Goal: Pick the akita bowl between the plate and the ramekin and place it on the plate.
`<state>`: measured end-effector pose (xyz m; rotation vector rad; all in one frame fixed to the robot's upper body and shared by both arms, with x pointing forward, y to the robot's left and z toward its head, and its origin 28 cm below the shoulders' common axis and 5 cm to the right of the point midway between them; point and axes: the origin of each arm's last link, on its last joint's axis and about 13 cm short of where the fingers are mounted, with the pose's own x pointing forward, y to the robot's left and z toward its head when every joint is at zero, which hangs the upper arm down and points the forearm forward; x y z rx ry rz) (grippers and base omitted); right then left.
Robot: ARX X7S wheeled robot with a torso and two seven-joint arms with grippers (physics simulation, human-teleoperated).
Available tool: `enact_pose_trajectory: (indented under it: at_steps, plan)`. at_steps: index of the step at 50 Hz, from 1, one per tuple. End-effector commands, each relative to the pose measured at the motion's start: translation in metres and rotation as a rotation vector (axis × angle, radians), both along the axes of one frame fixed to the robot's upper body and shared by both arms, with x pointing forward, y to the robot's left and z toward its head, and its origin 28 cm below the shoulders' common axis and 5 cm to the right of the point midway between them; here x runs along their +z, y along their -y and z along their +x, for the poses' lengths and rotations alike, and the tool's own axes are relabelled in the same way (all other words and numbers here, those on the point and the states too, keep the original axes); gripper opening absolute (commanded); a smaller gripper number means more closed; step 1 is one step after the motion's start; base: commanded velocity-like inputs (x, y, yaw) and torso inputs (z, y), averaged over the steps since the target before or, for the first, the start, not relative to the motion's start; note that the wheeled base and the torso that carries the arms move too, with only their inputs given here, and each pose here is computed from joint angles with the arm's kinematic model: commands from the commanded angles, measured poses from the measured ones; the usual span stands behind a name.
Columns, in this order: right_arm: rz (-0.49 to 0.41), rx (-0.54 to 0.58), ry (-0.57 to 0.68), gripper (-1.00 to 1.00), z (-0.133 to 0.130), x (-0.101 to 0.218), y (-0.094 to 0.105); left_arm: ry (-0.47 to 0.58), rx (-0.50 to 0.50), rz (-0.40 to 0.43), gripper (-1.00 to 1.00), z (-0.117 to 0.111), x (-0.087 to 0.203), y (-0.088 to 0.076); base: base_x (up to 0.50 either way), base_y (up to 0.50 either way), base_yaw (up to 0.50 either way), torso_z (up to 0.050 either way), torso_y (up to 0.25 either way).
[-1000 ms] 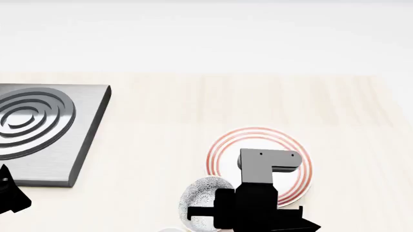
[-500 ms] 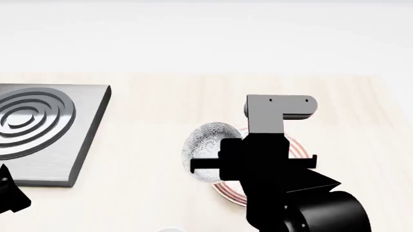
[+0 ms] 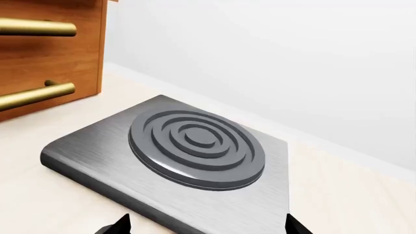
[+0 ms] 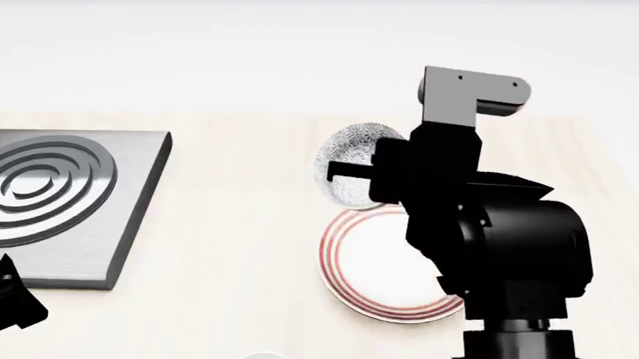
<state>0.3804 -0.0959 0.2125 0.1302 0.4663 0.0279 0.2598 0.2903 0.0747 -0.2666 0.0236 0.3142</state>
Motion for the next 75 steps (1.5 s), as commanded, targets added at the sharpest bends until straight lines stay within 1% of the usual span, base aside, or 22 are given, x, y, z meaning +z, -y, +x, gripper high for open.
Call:
enact_pose_trajectory:
  at_steps: [1,4,8,14,18,24,29,47,56,62,63,69,75]
  plan:
    - [0.04,-0.038,-0.01,-1.0,0.022,0.006,0.004,0.0,-0.001,-0.001,1.0,0.001,-0.001,0.0,0.0,0.0,0.0,0.0,0.0]
    - [0.042,-0.054,-0.025,-1.0,0.027,0.002,0.006,0.004,0.001,0.005,1.0,0.0,0.001,0.0,0.0,0.0,0.0,0.0,0.0]
    - [0.07,-0.075,-0.037,-1.0,0.033,-0.002,0.01,0.003,-0.001,0.005,1.0,0.0,0.001,0.001,0.0,0.0,0.0,0.0,0.0]
    - [0.076,-0.112,-0.045,-1.0,0.04,-0.008,0.012,0.004,-0.001,0.006,1.0,0.0,0.0,0.0,0.0,0.0,0.0,0.0,0.0]
    - [0.08,-0.119,-0.052,-1.0,0.039,-0.011,0.011,0.003,-0.001,0.005,1.0,0.0,0.0,0.0,0.0,0.0,0.0,0.0,0.0]
    - [0.12,-0.144,-0.064,-1.0,0.039,-0.016,0.012,0.004,-0.002,0.005,1.0,0.0,0.0,0.0,0.0,0.0,0.0,0.0,0.002]
    - [0.109,-0.165,-0.086,-1.0,0.037,-0.023,0.011,0.004,-0.002,0.006,1.0,0.0,0.0,0.0,0.0,0.0,0.0,0.0,0.0]
    - [0.143,-0.181,-0.141,-1.0,0.032,-0.045,0.007,0.005,-0.003,0.007,1.0,0.0,-0.001,0.0,0.0,0.0,0.0,0.0,0.0]
    - [0.168,-0.245,-0.154,-1.0,0.032,-0.051,0.006,0.005,-0.002,0.007,1.0,0.0,0.0,0.0,0.0,0.0,0.0,0.0,0.001]
    - [0.183,-0.266,-0.166,-1.0,0.031,-0.056,0.004,0.005,-0.002,0.007,1.0,0.0,0.0,0.0,0.0,0.0,0.0,0.0,0.0]
    - [0.195,-0.283,-0.165,-1.0,0.031,-0.056,0.004,0.005,-0.002,0.006,1.0,0.0,0.0,0.0,0.0,0.0,0.0,0.0,0.0]
    - [0.198,-0.321,-0.174,-1.0,0.03,-0.061,0.003,0.006,-0.003,0.007,1.0,0.0,0.0,0.0,0.0,0.0,0.0,0.0,0.0]
    - [0.217,-0.35,-0.201,-1.0,0.029,-0.063,0.001,0.007,-0.003,0.007,1.0,0.0,0.001,0.0,0.0,0.0,0.0,0.0,0.0]
